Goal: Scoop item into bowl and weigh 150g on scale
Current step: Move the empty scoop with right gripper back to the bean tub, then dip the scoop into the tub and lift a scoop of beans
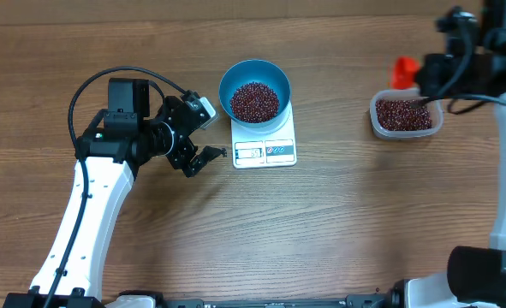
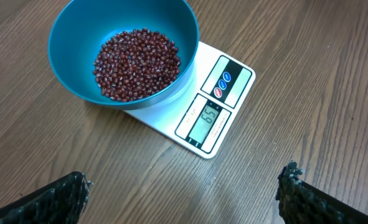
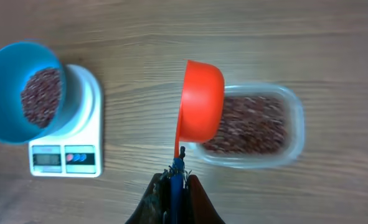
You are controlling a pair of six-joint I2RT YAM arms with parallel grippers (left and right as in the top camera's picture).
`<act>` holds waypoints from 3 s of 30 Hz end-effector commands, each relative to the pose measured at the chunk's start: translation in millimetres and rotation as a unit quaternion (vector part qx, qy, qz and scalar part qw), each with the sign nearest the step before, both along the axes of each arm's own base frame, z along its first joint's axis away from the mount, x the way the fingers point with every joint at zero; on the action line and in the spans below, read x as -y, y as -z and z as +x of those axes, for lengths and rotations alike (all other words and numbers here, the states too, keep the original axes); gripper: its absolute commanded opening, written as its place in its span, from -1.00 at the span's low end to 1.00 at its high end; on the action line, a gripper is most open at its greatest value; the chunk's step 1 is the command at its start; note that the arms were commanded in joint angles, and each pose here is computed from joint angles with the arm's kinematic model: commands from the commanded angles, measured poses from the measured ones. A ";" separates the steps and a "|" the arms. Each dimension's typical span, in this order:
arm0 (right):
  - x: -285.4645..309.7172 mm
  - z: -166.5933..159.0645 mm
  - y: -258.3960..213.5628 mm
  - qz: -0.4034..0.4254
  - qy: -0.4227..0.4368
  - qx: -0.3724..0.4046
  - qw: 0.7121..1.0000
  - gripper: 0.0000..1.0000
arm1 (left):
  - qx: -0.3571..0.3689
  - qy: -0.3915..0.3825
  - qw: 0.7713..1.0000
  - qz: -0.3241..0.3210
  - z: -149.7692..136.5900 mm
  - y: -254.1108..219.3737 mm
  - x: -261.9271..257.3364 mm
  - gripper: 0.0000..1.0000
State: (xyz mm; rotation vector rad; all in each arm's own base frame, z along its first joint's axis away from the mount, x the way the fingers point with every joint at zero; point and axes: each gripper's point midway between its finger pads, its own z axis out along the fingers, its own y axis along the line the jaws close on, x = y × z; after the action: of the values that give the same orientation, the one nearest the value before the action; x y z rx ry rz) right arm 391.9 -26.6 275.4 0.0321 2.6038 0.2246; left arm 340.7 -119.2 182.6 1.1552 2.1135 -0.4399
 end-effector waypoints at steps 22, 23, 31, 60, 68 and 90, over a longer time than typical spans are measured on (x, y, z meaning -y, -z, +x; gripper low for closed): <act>50.9 -1.0 144.3 0.043 0.038 -0.112 0.992 -0.93 | -0.006 -0.001 1.000 -0.011 -2.5 -0.8 1.8 0.99; 49.5 -0.3 147.5 0.047 0.036 -0.110 0.992 -0.93 | -0.005 -0.001 1.000 -0.011 -2.4 -0.9 1.8 0.99; 28.9 0.0 167.1 0.104 0.014 -0.099 0.990 -0.93 | -0.005 -0.001 1.000 -0.010 -2.3 -0.8 1.7 0.99; 88.8 -12.8 116.3 0.375 0.096 0.021 0.922 -0.93 | -0.005 -0.002 1.000 -0.010 -2.2 -0.7 1.5 0.99; 87.8 -16.6 100.2 0.426 0.092 0.039 0.899 -0.93 | -0.005 -0.002 1.000 -0.010 -2.2 -0.7 1.5 0.99; 37.5 -15.6 80.3 0.484 0.021 0.031 0.874 -0.93 | -0.005 -0.001 1.000 -0.010 -2.2 -0.7 1.5 0.99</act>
State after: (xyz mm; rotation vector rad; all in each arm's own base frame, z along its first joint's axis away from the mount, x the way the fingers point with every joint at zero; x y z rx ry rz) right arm 372.6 -81.6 191.4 0.4945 2.1667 1.3974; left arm 340.7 -119.2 182.6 1.1552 2.1135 -0.4399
